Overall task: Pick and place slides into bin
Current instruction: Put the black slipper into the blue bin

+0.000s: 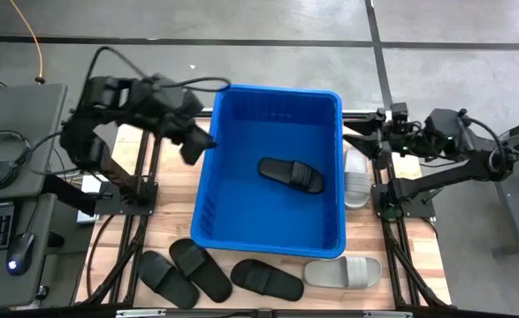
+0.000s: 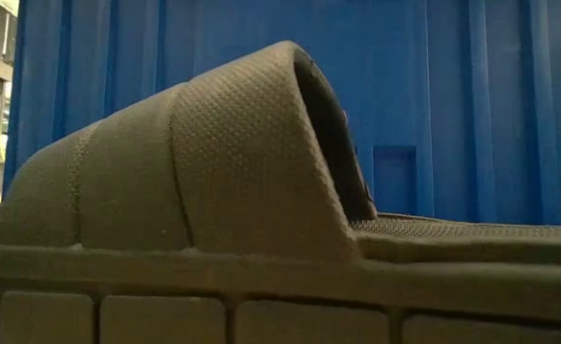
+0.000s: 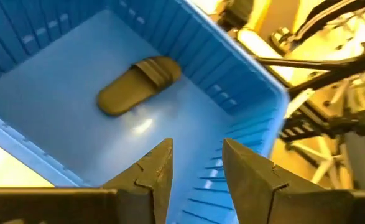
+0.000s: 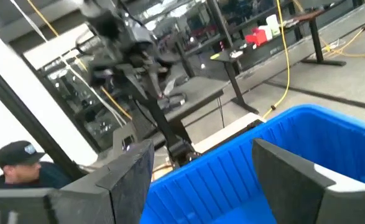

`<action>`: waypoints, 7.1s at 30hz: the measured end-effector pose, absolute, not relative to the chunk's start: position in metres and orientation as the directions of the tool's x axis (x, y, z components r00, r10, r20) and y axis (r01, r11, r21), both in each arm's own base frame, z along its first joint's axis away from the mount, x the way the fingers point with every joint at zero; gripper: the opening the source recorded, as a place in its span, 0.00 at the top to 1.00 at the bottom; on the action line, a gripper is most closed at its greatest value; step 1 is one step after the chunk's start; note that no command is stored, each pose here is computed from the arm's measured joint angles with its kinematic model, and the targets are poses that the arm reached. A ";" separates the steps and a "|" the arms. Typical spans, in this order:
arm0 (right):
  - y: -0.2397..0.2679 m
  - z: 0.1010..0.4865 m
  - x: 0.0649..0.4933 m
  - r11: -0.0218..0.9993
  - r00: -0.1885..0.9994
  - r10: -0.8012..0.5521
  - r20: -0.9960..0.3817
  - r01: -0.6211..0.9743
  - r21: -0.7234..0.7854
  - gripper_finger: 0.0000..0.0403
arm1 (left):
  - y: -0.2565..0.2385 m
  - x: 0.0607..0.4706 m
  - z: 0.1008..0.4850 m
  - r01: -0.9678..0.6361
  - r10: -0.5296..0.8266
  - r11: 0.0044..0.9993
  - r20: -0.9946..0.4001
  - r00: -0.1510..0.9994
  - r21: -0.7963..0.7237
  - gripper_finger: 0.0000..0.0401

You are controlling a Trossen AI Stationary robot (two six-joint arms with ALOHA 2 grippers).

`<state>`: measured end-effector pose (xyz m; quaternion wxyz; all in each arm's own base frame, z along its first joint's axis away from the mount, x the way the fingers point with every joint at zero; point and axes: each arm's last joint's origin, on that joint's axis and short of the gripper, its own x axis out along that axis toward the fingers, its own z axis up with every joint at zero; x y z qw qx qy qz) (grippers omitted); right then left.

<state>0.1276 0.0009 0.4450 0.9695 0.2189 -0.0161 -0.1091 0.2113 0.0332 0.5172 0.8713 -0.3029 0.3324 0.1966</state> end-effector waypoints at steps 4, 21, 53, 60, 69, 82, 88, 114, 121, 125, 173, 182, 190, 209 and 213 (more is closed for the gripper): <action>0.002 0.443 0.134 0.883 0.978 -0.206 -0.034 0.201 0.423 0.35 | 0.009 0.194 0.526 -0.518 0.124 0.731 -0.661 0.740 -0.443 0.68; 0.002 0.442 0.136 0.885 0.978 -0.205 -0.039 0.202 0.420 0.35 | -0.061 0.168 0.532 -0.433 -0.249 0.551 -0.636 0.730 -0.713 0.96; 0.002 0.438 0.136 0.920 0.977 -0.195 -0.087 0.213 0.328 0.35 | -0.206 0.198 0.398 -0.920 -0.187 0.303 -0.962 0.197 -0.247 1.00; 0.002 0.437 0.136 0.924 0.976 -0.195 -0.093 0.215 0.317 0.35 | -0.232 0.224 0.361 -0.928 -0.086 0.344 -0.989 0.120 -0.142 1.00; 0.002 0.434 0.135 0.924 0.974 -0.189 -0.127 0.220 0.314 0.35 | -0.260 0.245 0.312 -0.911 0.002 0.412 -1.000 -0.007 0.007 0.98; 0.002 0.433 0.135 0.921 0.973 -0.189 -0.136 0.223 0.319 0.35 | -0.292 0.219 0.300 -0.938 0.065 0.347 -0.998 0.016 0.007 0.59; 0.001 0.432 0.137 0.916 0.966 -0.221 -0.138 0.254 0.311 0.35 | -0.301 0.204 0.290 -0.943 0.043 0.319 -0.996 -0.080 0.090 0.48; 0.003 0.423 0.154 0.871 0.952 -0.222 -0.211 0.291 0.395 0.35 | -0.280 0.218 0.231 -0.855 0.059 0.460 -0.969 -0.240 0.240 0.58; 0.004 0.421 0.160 0.875 0.951 -0.206 -0.229 0.284 0.393 0.35 | -0.284 0.220 0.216 -0.820 0.080 0.484 -0.949 -0.306 0.305 0.61; 0.004 0.420 0.162 0.876 0.951 -0.202 -0.235 0.283 0.391 0.35 | -0.286 0.219 0.202 -0.780 0.107 0.487 -0.913 -0.393 0.392 0.61; 0.004 0.416 0.161 0.877 0.944 -0.184 -0.273 0.283 0.389 0.35 | -0.294 0.222 0.173 -0.705 0.203 0.484 -0.850 -0.485 0.518 0.95; 0.004 0.416 0.161 0.881 0.940 -0.206 -0.271 0.298 0.366 0.35 | -0.320 0.227 0.214 -0.773 0.128 0.538 -0.939 -0.321 0.337 0.98; 0.003 0.416 0.161 0.880 0.938 -0.215 -0.271 0.306 0.363 0.35 | -0.327 0.236 0.237 -0.795 0.131 0.573 -0.980 -0.148 0.197 0.99; 0.004 0.419 0.162 0.870 0.949 -0.194 -0.248 0.283 0.404 0.35 | -0.331 0.252 0.333 -0.683 0.035 0.692 -0.934 0.355 -0.234 1.00; 0.005 0.422 0.163 0.871 0.960 -0.179 -0.216 0.256 0.418 0.35 | -0.321 0.247 0.348 -0.677 0.036 0.687 -0.917 0.396 -0.265 1.00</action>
